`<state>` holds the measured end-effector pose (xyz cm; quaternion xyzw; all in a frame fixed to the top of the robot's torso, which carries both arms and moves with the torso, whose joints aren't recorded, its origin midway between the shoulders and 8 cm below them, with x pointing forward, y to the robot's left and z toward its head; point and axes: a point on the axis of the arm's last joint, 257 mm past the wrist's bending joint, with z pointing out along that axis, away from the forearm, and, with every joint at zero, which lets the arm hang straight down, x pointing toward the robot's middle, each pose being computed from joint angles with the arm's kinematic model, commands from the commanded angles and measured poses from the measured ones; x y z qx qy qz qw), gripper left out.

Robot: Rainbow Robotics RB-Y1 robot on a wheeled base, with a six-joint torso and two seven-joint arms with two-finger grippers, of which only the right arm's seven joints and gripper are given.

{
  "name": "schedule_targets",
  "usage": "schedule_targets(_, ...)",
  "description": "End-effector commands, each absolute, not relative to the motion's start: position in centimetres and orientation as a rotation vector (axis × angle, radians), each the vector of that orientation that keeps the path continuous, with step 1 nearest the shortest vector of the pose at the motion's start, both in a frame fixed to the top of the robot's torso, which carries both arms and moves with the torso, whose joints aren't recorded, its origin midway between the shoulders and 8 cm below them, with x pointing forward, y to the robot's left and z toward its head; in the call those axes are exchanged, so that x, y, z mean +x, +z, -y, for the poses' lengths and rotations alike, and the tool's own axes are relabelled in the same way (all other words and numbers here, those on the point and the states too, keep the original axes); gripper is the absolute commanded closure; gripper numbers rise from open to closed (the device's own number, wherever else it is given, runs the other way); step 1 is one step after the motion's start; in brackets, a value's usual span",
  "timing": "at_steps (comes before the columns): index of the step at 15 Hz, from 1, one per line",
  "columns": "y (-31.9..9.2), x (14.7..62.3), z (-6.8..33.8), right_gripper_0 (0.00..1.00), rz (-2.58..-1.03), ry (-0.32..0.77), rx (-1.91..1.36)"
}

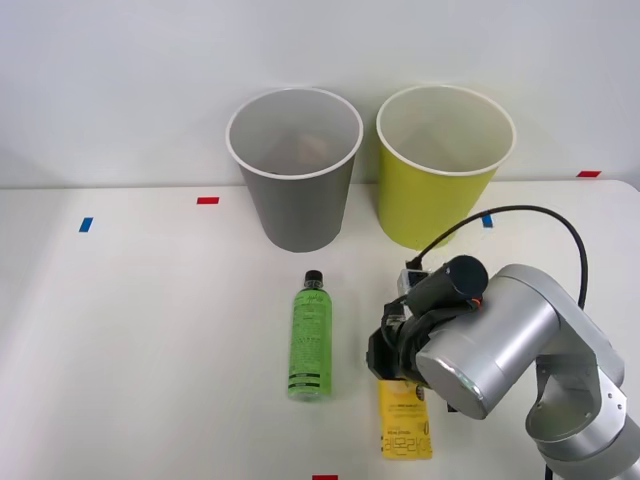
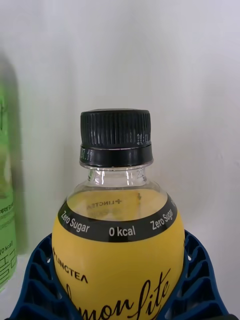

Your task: Put cans in the gray bin, plastic bottles in the light green bin

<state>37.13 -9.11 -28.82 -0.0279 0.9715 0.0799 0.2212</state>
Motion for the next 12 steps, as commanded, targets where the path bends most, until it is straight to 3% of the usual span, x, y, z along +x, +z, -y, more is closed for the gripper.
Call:
schedule_targets(1,-24.2,37.2,11.0,1.0,-2.587,0.227,-0.2)
schedule_targets(5,-20.0,35.9,12.9,1.0,-2.444,0.246,-0.316)
schedule_targets(12,-10.7,38.3,9.9,1.0,-2.054,0.499,-0.331)
